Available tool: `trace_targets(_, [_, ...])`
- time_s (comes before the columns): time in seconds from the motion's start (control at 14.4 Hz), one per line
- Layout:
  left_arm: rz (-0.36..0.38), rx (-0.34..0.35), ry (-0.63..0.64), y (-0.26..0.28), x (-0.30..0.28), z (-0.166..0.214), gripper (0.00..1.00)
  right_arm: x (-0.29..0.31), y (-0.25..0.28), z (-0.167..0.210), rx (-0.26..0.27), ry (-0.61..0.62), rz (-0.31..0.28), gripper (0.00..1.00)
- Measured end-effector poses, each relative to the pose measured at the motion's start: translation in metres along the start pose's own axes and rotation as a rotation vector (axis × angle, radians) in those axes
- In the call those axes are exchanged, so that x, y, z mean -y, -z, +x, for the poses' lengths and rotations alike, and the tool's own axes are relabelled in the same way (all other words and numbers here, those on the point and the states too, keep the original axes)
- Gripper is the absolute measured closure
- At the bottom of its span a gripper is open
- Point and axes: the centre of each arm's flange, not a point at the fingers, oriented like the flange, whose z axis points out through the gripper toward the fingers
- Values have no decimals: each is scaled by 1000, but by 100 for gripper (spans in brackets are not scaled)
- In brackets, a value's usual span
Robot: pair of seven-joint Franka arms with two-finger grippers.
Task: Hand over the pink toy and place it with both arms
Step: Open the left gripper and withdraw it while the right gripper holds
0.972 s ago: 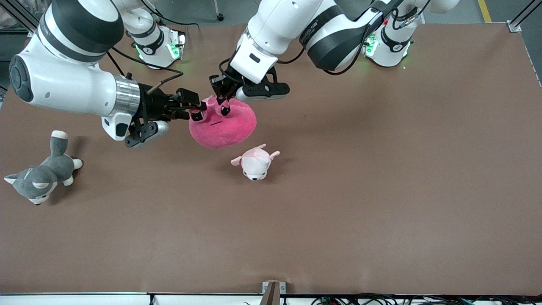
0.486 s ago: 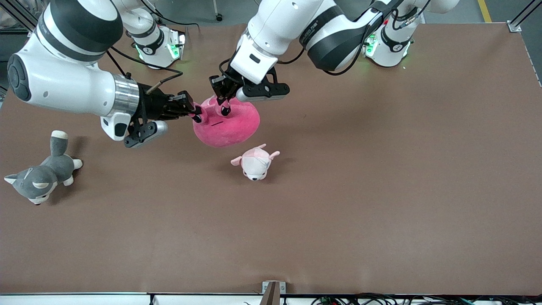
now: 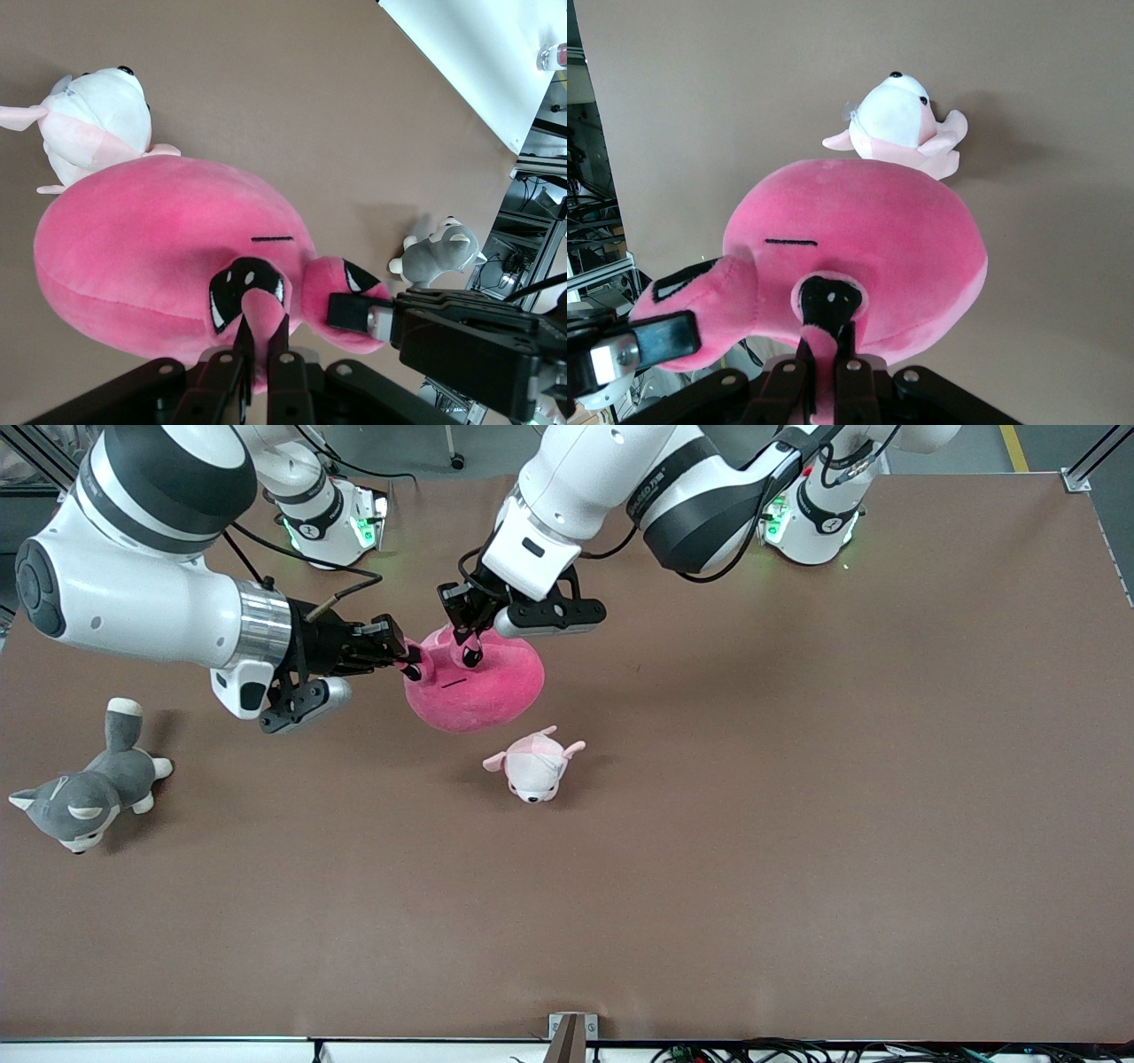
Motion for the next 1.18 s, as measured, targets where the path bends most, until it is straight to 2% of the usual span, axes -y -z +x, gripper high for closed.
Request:
trace_targets(0.28, [-1, 1, -1, 0, -1, -1, 92, -4, 5, -4, 31, -6, -1, 90])
trace_targets(0.35, [-3, 0, -1, 1, -1, -1, 88, -8, 8, -4, 37, -12, 0, 90])
trace_targets(0.69, [-15, -17, 7, 13, -3, 9, 37, -22, 19, -6, 48, -35, 4, 90])
trace_targets(0.9, [55, -73, 17, 29, 13, 49, 7, -30, 26, -5, 36, -39, 6, 90])
trace_targets(0.97, [100, -105, 3, 37, 23, 69, 1, -40, 33, -3, 25, -41, 7, 90])
trace_targets(1.18, [237, -156, -22, 67, 60, 130, 0, -94, 67, -2, -28, -30, -47, 90])
